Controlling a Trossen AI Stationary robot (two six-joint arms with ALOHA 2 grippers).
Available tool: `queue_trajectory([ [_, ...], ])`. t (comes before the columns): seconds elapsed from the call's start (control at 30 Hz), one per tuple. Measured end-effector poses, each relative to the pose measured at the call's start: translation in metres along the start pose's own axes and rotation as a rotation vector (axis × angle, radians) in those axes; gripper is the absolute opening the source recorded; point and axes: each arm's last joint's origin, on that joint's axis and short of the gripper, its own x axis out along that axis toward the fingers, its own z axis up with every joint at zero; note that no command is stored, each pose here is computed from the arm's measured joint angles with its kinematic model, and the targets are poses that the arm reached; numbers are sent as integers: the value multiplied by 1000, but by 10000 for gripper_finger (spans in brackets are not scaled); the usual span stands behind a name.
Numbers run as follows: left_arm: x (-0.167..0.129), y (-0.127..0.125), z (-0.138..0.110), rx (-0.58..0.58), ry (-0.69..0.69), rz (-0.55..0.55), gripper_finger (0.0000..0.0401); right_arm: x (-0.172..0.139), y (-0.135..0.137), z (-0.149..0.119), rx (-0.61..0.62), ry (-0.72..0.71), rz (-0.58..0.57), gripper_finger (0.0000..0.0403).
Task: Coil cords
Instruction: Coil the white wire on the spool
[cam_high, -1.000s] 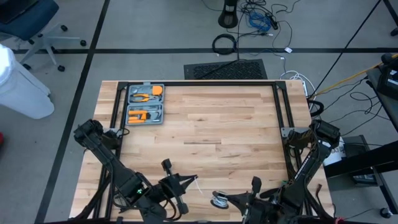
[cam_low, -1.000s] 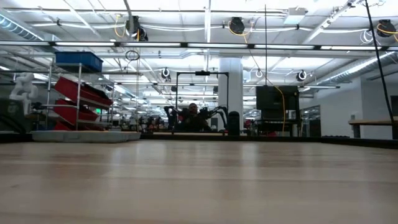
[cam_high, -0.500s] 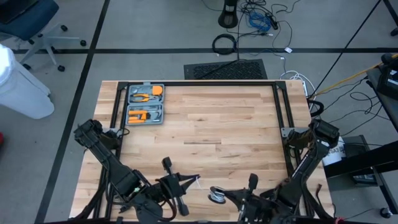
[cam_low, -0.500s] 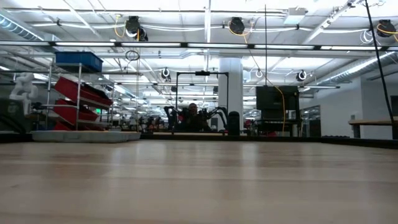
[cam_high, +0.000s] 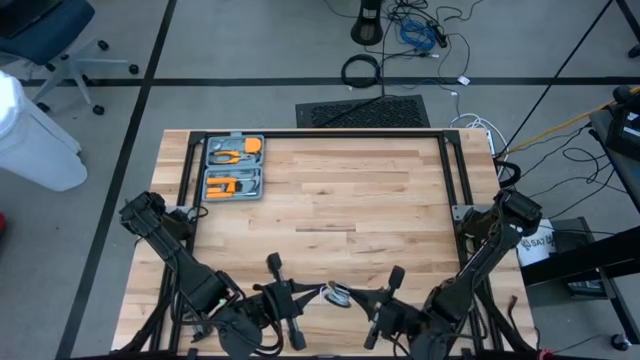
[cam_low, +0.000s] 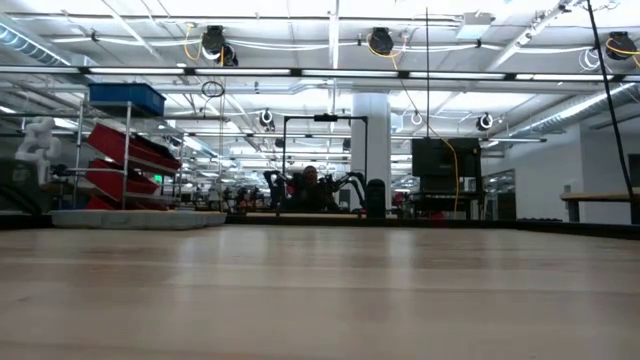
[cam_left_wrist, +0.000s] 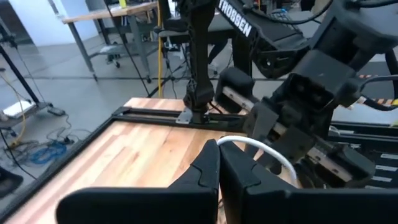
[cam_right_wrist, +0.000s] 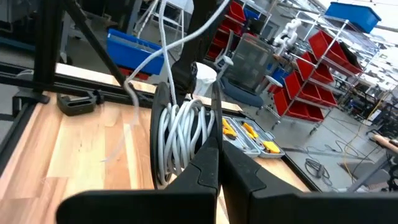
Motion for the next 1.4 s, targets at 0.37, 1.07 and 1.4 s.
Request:
queue_trajectory([
  [0.37,0,-1,2,29,-15,-3,1,15,0,-8,-4,18,-93,0],
  [1.07,-9,11,37,65,-76,98,1,32,-8,-9,70,29,-170,0],
  [1.4,12,-16,6,50,-32,84,1,36,-10,-7,119,21,-198,0],
])
